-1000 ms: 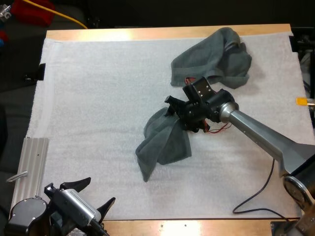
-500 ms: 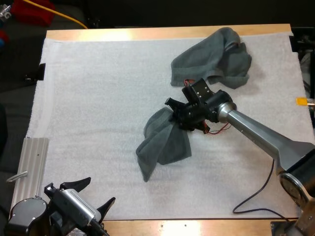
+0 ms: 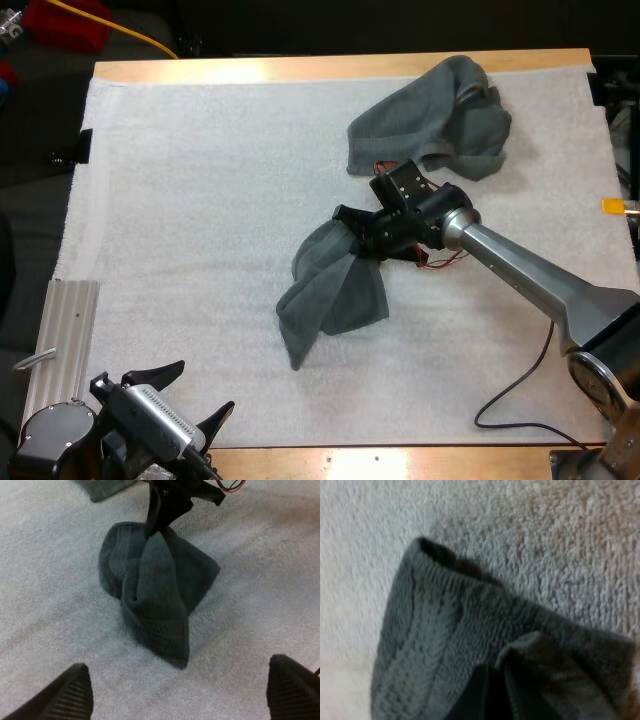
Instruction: Pick towel from pile, fold and stack
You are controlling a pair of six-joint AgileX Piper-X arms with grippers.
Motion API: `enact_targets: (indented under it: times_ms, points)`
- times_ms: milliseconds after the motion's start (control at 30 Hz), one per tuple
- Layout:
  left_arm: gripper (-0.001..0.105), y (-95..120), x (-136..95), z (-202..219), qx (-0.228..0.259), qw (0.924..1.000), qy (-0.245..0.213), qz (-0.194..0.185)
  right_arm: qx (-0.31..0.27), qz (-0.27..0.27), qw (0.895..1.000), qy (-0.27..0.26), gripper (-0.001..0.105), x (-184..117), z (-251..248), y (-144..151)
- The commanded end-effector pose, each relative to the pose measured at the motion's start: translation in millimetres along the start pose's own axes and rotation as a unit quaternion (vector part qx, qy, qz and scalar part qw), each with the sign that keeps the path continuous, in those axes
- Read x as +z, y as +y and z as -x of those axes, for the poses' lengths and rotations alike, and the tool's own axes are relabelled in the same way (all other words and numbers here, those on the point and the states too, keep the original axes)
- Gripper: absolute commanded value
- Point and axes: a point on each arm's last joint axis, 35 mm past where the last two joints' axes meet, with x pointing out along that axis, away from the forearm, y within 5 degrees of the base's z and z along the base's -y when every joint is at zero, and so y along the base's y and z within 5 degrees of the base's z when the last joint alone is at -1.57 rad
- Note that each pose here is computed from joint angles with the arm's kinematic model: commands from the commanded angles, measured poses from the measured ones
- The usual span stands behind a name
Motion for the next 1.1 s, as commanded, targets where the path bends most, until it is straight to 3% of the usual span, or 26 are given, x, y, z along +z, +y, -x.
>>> enact_targets:
  times_ms: [0,167,267,433,667,833,1067]
  points:
    - [0.069,0,2,0,0.0,1.0,-0.002,-0.006,-0.007,0.032,0.999,0.01,0.001,-2,4,-1]
    - [0.069,1,0,-2,-0.003,1.0,0.002,-0.004,-0.044,0.113,0.993,0.003,0.001,-10,20,5]
    - [0.069,2,-5,-11,-0.035,0.9993,0.015,0.004,-0.061,0.16,0.985,-0.005,0.001,-17,34,13]
    - [0.069,8,-15,-26,-0.053,0.9976,0.041,0.018,-0.077,0.2,0.977,-0.016,0.001,-25,47,23]
    - [0.069,14,-18,-41,-0.052,0.9979,0.035,0.015,-0.078,0.209,0.975,-0.011,0.001,-31,47,28]
    - [0.069,21,-18,-50,-0.016,0.9991,0.037,0.013,-0.078,0.209,0.975,-0.011,0.001,-31,47,28]
    - [0.069,29,-9,-73,-0.034,0.9973,0.064,0.009,-0.078,0.209,0.975,-0.011,0.001,-31,47,28]
